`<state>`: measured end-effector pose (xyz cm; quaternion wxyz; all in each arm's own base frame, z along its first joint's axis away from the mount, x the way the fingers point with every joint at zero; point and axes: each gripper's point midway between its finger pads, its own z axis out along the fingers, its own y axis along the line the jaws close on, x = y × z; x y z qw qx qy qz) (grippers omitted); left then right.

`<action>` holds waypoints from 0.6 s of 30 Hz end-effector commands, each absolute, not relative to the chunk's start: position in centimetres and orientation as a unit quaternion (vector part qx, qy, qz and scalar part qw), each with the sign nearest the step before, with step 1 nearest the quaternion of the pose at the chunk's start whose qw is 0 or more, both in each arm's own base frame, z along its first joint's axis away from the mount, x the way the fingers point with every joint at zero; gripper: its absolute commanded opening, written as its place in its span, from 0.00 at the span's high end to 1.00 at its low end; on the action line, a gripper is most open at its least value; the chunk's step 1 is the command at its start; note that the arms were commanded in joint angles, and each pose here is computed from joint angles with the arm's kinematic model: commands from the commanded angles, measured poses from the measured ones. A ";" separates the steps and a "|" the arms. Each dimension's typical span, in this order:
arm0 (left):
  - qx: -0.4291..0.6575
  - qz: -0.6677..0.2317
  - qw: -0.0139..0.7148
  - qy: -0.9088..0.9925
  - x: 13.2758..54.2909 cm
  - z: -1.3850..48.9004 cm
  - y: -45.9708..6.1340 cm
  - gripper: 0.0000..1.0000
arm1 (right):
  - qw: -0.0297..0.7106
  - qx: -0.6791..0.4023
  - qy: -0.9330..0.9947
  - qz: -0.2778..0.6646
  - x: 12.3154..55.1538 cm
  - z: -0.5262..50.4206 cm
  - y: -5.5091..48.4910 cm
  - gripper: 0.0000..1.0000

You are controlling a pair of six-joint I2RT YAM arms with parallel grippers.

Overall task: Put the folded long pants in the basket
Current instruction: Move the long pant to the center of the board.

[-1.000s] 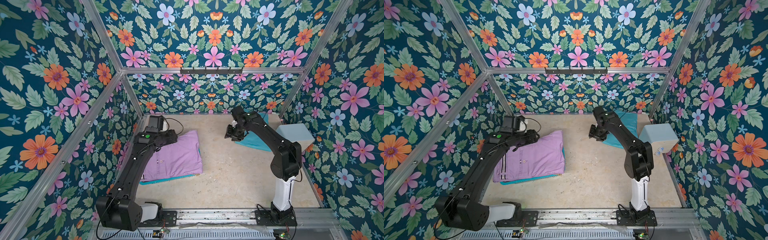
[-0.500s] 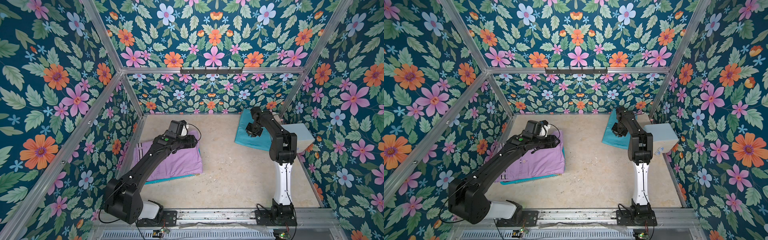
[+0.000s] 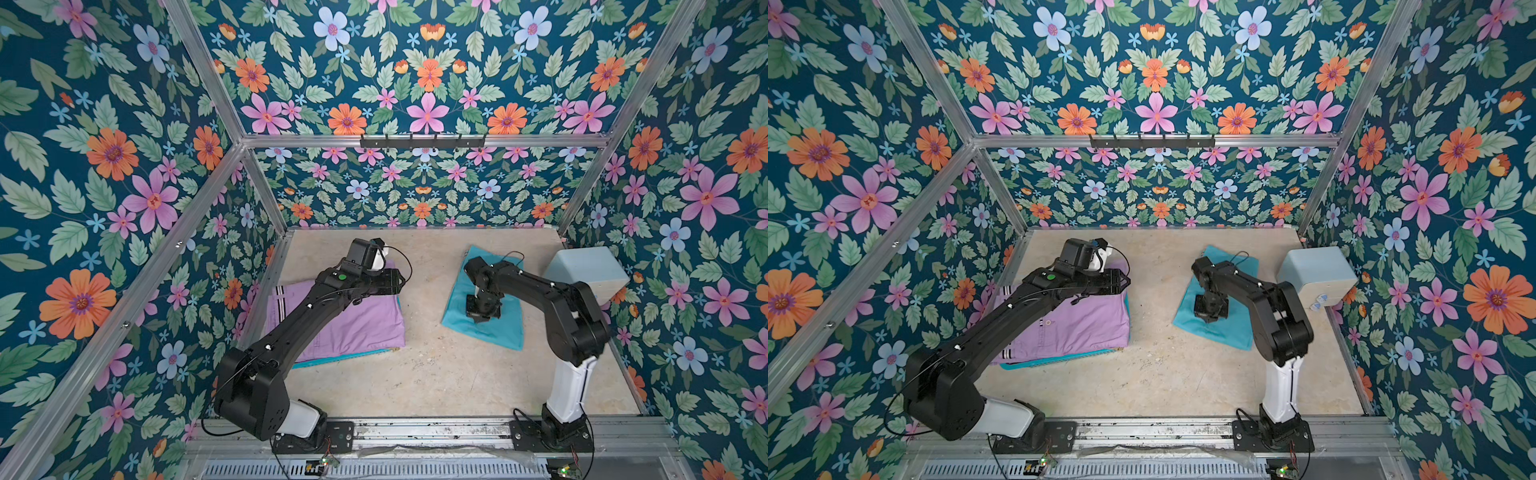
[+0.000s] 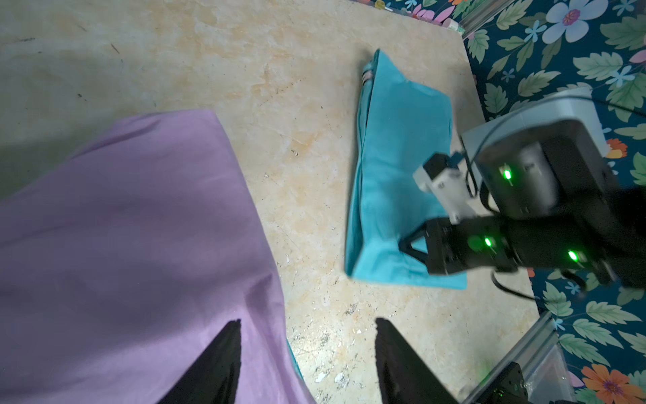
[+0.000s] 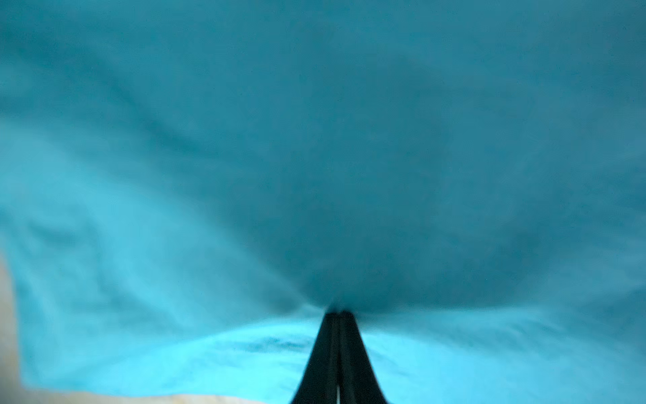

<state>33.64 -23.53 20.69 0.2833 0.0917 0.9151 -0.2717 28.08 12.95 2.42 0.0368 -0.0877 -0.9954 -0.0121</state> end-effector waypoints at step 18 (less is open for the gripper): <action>0.165 -0.286 0.252 0.910 33.0 19.1 -31.8 0.34 | -0.096 -0.219 -0.967 -0.083 44.0 7.0 11.0 0.82</action>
